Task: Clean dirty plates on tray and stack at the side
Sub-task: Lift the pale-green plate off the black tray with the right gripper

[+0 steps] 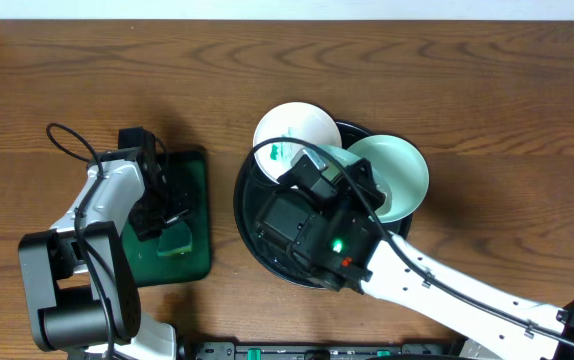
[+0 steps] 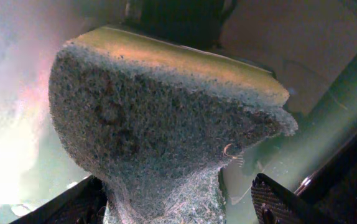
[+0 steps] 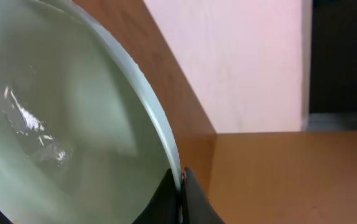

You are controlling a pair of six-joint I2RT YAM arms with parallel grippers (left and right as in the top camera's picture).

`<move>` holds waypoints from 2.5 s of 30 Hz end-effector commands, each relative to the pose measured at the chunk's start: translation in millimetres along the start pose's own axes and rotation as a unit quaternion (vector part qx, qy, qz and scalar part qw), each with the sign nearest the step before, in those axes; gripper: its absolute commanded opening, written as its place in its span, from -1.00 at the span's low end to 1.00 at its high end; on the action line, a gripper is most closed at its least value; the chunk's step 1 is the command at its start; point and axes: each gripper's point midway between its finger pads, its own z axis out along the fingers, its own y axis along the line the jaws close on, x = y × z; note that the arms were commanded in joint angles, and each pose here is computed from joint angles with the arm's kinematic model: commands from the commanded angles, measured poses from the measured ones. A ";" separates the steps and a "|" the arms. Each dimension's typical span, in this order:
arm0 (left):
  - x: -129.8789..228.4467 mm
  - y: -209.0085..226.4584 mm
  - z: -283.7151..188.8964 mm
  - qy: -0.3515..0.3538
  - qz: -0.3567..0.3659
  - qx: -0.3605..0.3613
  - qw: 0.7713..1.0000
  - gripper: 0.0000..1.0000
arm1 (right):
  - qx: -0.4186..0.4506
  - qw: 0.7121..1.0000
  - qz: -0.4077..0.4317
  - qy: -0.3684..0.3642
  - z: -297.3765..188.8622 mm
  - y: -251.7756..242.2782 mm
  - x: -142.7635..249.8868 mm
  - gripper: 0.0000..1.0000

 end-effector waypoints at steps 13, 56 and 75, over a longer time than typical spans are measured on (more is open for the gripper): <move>3.0 -1.3 2.4 0.008 -0.002 0.006 1.000 0.49 | 0.043 0.999 -0.004 -0.025 -14.7 -19.1 -10.1 -0.98; 3.0 -1.2 2.4 0.009 -0.002 0.006 1.000 0.50 | -0.335 0.826 0.413 0.187 20.2 77.8 10.1 -0.97; 3.0 -1.3 2.4 0.009 -0.002 0.006 1.000 0.50 | -0.286 0.629 0.659 0.298 172.0 -50.6 190.6 -0.98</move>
